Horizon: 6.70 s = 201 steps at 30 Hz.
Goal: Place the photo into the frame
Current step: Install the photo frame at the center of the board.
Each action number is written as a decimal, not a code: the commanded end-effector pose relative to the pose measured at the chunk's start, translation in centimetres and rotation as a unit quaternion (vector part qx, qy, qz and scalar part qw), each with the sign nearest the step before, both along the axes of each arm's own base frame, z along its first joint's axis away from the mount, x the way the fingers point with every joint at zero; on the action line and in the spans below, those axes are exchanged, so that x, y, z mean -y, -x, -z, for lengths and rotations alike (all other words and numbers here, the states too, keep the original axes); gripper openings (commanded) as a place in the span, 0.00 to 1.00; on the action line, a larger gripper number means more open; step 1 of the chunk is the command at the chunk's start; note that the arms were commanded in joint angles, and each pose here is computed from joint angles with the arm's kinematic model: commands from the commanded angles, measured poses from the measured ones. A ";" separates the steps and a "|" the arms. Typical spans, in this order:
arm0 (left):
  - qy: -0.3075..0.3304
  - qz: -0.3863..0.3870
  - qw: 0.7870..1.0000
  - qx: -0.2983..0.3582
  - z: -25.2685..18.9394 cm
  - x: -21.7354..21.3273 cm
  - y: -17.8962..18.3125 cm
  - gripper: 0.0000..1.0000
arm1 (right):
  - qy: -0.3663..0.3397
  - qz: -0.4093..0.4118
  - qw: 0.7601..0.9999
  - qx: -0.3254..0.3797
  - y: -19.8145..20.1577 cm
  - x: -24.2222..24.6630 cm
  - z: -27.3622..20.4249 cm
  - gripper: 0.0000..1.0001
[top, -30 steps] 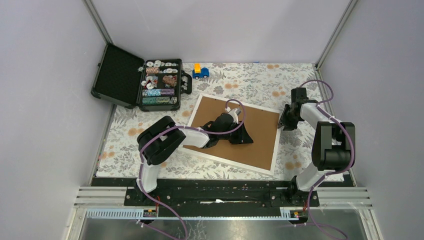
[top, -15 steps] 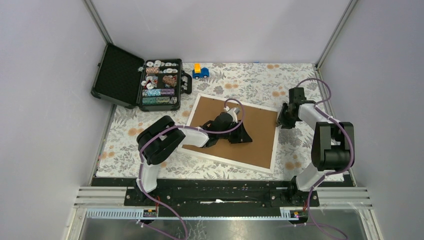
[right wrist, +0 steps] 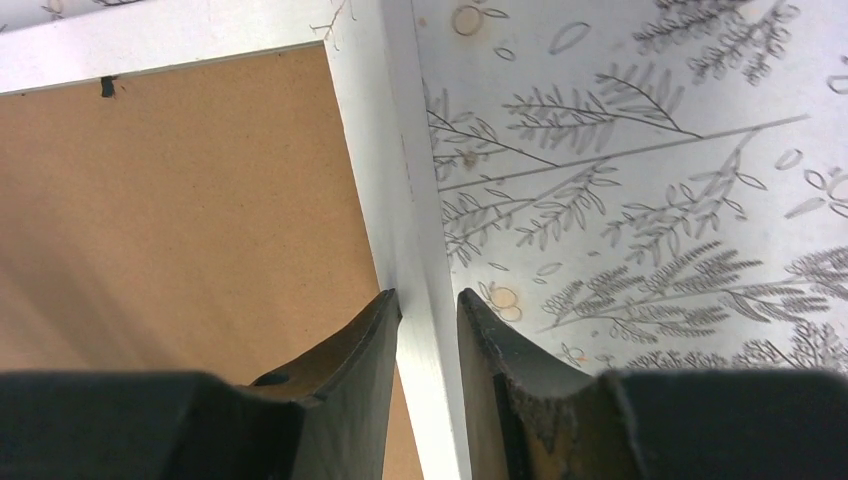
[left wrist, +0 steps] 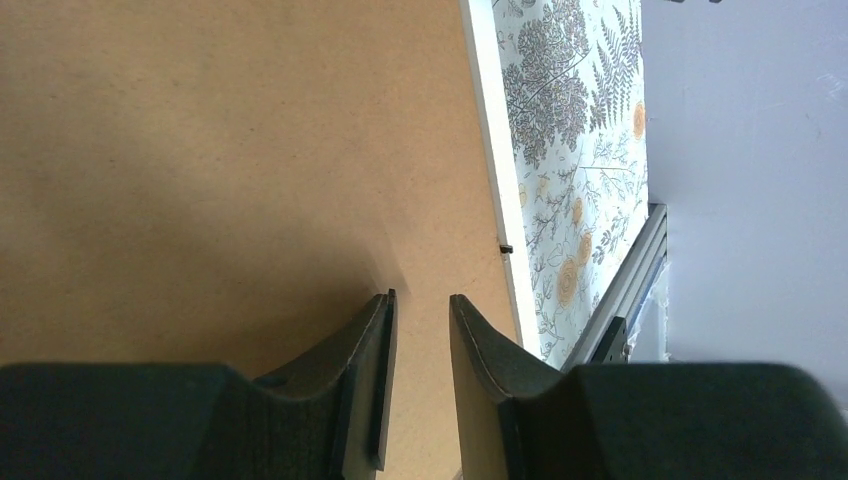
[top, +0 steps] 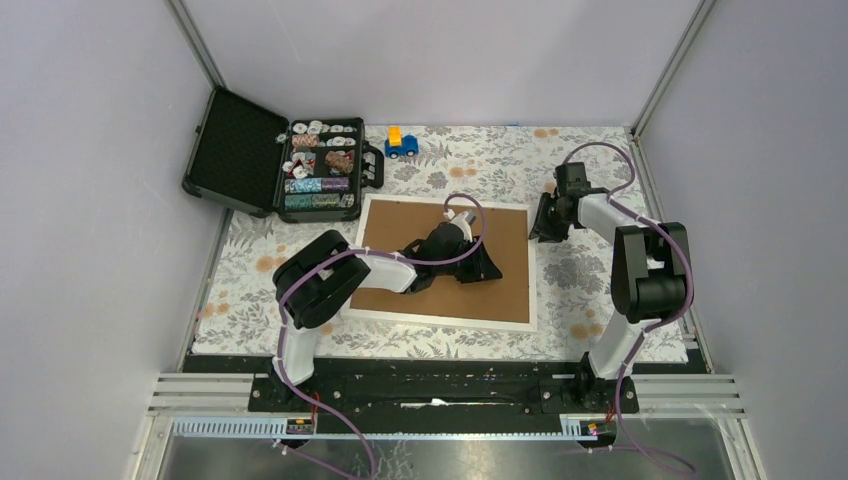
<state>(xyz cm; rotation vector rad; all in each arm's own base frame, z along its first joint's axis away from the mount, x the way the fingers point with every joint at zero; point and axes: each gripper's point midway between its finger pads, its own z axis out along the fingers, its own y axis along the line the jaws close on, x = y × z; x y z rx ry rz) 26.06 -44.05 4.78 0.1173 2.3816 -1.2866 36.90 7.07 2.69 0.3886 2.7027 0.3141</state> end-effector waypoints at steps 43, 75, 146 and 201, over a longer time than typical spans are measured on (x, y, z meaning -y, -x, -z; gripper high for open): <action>-0.197 -0.258 0.943 -0.066 2.4 -31.0 -3.9 0.92 | -0.002 -0.067 0.993 -0.101 4.0 -5.1 4.1 0.37; -0.199 -0.263 0.943 -0.051 1.6 -31.3 -3.9 0.94 | 0.006 -0.017 0.993 -0.118 12.2 0.2 -2.0 0.37; -0.173 -0.264 0.947 -0.053 1.0 -30.6 -3.0 0.94 | 0.153 -0.116 0.979 -0.069 8.8 -17.2 -3.4 0.37; -0.186 -0.247 0.950 -0.051 1.1 -30.6 -3.4 0.95 | 0.020 -0.025 0.996 -0.088 2.1 0.6 1.5 0.30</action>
